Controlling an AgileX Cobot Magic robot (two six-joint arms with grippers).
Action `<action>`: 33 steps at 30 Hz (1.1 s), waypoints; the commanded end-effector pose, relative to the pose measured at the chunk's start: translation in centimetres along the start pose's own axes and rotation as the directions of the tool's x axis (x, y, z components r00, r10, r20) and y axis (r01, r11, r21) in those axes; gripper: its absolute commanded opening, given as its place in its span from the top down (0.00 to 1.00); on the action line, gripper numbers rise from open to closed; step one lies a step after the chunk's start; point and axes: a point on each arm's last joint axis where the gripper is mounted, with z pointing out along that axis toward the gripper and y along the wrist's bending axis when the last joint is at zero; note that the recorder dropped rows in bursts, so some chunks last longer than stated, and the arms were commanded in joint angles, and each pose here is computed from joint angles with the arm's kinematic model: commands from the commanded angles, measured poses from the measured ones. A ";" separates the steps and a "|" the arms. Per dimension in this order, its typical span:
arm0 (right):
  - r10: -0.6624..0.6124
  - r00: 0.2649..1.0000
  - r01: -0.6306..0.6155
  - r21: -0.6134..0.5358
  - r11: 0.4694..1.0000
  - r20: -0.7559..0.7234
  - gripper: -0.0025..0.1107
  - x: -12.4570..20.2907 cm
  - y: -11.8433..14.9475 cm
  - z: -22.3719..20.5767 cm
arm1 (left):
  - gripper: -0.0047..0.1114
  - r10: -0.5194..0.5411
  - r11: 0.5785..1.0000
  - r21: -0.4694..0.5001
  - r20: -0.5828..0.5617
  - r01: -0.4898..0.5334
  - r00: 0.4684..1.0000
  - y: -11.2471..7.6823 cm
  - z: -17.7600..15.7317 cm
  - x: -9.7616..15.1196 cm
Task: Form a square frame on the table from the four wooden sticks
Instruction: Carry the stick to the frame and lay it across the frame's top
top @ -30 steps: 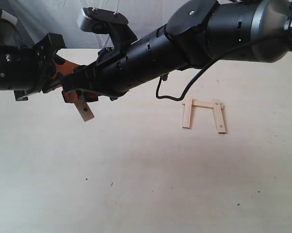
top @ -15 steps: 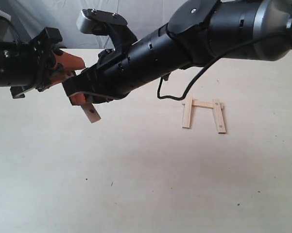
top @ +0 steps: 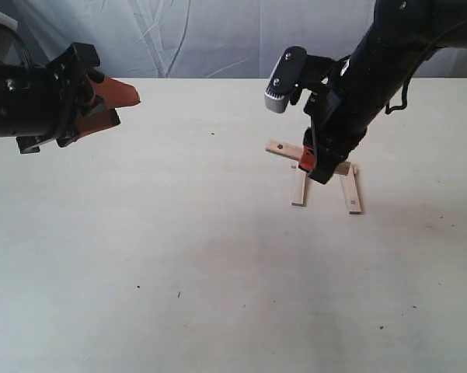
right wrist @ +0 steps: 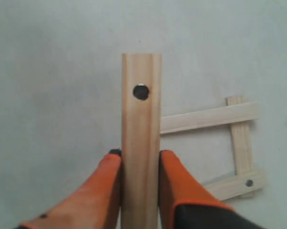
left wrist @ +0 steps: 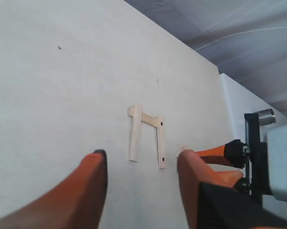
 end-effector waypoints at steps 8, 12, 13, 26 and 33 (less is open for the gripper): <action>-0.180 0.971 0.187 0.026 0.982 -0.157 0.99 1.8 -2.1 5.9 | 0.57 0.012 1.000 0.018 0.005 -0.013 1.000 -0.4 -0.1 -0.1; -0.179 0.969 0.182 0.005 0.983 -0.172 0.99 2.2 -2.2 7.3 | 0.57 0.029 0.999 0.020 0.008 -0.029 1.000 -0.4 -0.1 -0.1; -0.178 0.968 0.181 0.000 0.984 -0.176 0.99 2.3 -2.2 7.8 | 0.57 0.027 0.999 0.022 0.011 -0.027 1.000 -0.4 -0.1 -0.1; -0.121 0.968 0.122 -0.009 0.992 -0.222 0.99 3.5 -2.8 8.5 | 0.57 0.029 0.999 0.022 0.011 -0.029 1.000 -0.4 -0.1 -0.1; -0.013 0.986 0.011 -0.013 1.000 -0.168 0.99 4.6 -3.9 8.1 | 0.57 0.029 0.999 0.022 0.011 -0.029 1.000 -0.4 -0.1 -0.1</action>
